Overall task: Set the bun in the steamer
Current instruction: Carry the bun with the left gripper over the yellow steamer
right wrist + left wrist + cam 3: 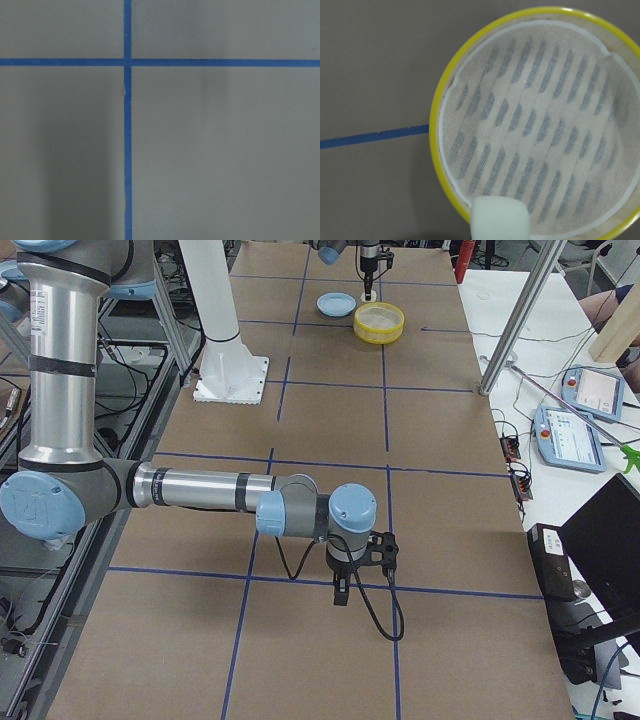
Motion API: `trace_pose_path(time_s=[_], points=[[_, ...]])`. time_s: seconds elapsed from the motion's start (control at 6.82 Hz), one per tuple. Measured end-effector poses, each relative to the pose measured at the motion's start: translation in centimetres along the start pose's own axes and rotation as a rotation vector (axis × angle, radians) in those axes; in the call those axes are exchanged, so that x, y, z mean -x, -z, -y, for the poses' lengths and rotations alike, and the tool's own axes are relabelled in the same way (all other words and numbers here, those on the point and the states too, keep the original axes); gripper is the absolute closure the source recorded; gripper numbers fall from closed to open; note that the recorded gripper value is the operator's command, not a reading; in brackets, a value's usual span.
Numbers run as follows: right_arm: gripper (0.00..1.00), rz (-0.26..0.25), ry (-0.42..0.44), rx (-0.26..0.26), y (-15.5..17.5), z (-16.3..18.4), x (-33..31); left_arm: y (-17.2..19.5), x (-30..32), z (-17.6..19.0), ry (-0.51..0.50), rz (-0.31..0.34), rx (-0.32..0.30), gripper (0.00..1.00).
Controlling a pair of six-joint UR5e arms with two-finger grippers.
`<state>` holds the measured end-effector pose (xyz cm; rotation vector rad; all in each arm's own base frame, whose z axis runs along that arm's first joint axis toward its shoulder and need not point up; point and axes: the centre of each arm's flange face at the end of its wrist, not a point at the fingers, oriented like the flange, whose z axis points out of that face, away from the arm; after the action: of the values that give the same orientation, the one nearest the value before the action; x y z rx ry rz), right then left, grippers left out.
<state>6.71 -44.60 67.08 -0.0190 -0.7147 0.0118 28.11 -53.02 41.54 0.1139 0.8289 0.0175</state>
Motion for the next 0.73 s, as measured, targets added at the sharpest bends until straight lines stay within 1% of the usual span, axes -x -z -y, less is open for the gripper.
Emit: trace_pose_path(time_s=[0.15,0.44,0.73], points=[[0.00,0.000,0.000,0.000,0.0,0.0,0.0,-0.7,-1.5,1.7,0.041,0.001,0.005,0.68],[0.00,0.000,0.000,0.000,0.0,0.0,0.0,-2.8,-3.5,4.3,0.071,0.010,0.023,0.68],[0.00,0.000,0.000,0.000,0.0,0.0,0.0,-4.9,-3.9,4.4,0.075,0.011,0.038,0.67]])
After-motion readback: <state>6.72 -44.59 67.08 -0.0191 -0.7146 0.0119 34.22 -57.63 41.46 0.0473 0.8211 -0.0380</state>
